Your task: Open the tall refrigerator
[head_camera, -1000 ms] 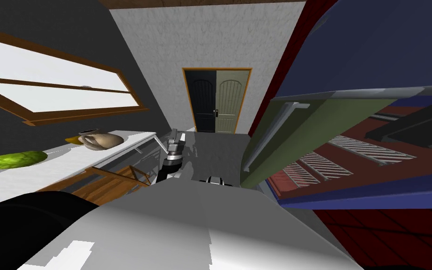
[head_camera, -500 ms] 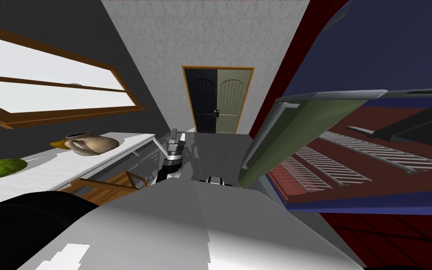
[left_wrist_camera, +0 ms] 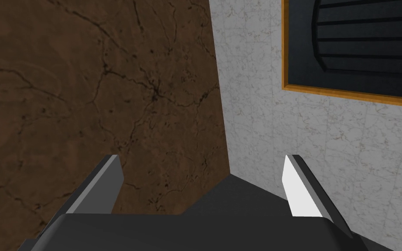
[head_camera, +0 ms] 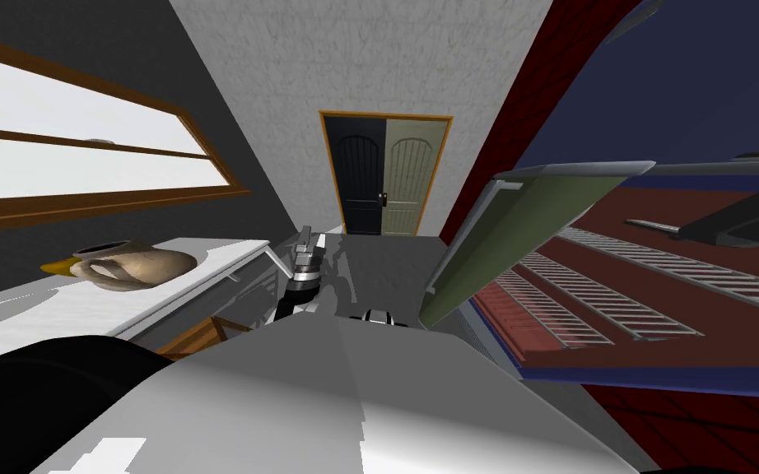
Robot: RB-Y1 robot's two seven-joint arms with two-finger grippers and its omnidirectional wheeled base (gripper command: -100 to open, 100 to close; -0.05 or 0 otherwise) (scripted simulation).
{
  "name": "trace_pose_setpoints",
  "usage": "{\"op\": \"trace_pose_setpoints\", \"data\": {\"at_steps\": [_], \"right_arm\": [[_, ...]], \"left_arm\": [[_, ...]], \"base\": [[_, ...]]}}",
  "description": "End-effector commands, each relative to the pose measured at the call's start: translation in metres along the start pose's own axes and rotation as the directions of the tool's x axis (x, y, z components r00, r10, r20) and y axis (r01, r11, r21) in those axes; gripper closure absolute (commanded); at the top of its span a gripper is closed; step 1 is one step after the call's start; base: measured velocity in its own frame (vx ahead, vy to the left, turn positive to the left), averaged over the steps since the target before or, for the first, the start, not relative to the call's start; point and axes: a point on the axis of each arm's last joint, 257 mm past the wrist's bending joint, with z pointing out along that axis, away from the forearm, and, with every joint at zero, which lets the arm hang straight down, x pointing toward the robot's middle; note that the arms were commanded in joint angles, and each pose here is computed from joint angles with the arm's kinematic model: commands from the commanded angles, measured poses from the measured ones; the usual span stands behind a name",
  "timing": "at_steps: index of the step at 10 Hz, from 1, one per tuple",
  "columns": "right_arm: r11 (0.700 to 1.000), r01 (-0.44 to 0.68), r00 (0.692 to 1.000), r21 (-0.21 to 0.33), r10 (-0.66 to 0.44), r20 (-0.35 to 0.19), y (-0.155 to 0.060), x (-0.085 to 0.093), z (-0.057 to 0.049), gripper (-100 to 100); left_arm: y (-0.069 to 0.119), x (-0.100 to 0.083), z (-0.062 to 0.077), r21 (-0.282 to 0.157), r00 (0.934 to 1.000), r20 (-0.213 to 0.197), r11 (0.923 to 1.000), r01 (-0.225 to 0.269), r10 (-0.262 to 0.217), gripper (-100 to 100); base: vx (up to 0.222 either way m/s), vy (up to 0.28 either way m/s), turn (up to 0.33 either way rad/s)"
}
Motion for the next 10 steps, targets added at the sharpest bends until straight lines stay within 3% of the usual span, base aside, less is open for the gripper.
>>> {"op": "trace_pose_setpoints", "data": {"at_steps": [1,2,3,10], "right_arm": [[1.000,0.007,1.000,0.000,-0.007,-0.003,-0.010,-0.001,0.000,-100],[1.000,0.005,1.000,0.000,-0.005,-0.002,-0.005,-0.001,0.000,-100],[1.000,0.005,1.000,0.000,-0.005,-0.002,-0.006,-0.001,0.000,100],[1.000,0.013,0.992,-0.001,-0.013,-0.125,-0.013,0.050,-0.012,100]], "left_arm": [[0.000,0.000,0.000,0.000,1.0000,0.000,1.0000,0.000,0.000,0],[0.000,0.000,0.000,0.000,1.0000,0.000,1.0000,0.000,0.000,0],[0.000,0.000,0.000,0.000,1.0000,0.000,1.0000,0.000,0.000,0],[0.000,0.000,0.000,0.000,1.0000,0.000,1.0000,0.000,0.000,0]], "base": [[0.092,0.017,0.017],[0.058,0.006,0.005],[0.009,0.001,0.001],[0.171,0.235,-0.065]]}}
